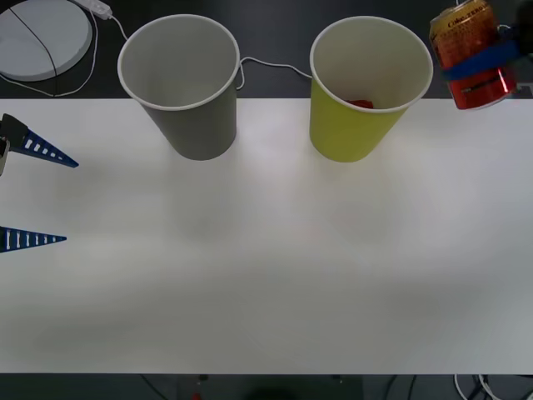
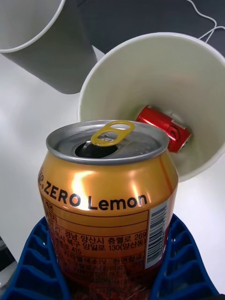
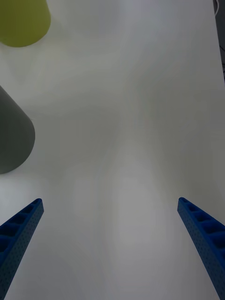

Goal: Put the can into the green bin and the plastic bottle into the gray bin

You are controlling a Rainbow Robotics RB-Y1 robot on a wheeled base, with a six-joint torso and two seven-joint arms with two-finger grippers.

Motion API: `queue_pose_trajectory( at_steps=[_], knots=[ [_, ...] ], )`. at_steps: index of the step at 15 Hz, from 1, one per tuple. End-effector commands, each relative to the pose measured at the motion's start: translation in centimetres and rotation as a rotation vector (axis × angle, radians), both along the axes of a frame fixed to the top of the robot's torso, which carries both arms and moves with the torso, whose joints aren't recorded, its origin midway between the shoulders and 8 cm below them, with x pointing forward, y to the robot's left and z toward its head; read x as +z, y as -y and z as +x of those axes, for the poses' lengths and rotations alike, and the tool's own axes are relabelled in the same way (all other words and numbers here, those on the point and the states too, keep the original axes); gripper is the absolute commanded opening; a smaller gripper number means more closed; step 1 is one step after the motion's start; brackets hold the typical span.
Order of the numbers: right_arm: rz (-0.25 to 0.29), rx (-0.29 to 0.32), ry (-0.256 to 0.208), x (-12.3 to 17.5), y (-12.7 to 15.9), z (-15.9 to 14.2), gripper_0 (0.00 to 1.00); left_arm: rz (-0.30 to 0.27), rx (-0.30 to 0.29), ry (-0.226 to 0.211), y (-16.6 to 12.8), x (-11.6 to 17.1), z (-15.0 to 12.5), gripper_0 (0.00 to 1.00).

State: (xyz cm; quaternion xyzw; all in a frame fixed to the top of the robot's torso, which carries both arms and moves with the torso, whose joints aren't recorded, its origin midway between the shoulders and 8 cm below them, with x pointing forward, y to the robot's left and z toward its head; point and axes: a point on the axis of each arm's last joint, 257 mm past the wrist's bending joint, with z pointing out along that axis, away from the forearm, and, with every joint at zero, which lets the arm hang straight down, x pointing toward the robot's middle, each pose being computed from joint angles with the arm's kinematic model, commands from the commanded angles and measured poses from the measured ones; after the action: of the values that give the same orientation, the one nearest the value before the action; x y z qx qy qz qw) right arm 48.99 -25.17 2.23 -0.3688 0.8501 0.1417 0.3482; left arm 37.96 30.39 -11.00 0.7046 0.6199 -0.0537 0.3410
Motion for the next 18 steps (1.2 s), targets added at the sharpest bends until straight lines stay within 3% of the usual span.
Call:
queue_pose_trajectory(
  at_steps=[1,7,11,13,14,17,18],
  knots=[
    [-0.058,-0.015,0.012,0.6,-1.1,2.4,0.0,0.0,0.0,0.0,0.0,0.0,0.0,1.0],
    [-0.161,-0.051,0.065,0.8,-3.5,6.5,0.0,0.0,0.0,0.0,0.0,0.0,0.0,1.0],
    [-0.169,-0.057,0.027,0.2,-5.7,8.2,0.01,0.0,0.0,0.0,0.0,0.0,0.0,1.0],
    [-0.212,-0.05,0.051,-0.1,-6.2,9.0,0.1,0.0,0.0,0.0,0.0,0.0,0.0,1.0],
    [-0.226,-0.046,0.059,-0.1,-6.5,9.1,0.21,0.0,0.0,0.0,0.0,0.0,0.0,1.0],
    [-0.253,-0.003,0.079,-0.2,-6.9,9.1,1.0,0.0,0.0,0.0,0.0,0.0,0.0,1.0],
    [-0.257,0.011,0.083,-0.2,-7.0,9.1,1.0,0.0,0.0,0.0,0.0,0.0,0.0,1.0]
  ],
)
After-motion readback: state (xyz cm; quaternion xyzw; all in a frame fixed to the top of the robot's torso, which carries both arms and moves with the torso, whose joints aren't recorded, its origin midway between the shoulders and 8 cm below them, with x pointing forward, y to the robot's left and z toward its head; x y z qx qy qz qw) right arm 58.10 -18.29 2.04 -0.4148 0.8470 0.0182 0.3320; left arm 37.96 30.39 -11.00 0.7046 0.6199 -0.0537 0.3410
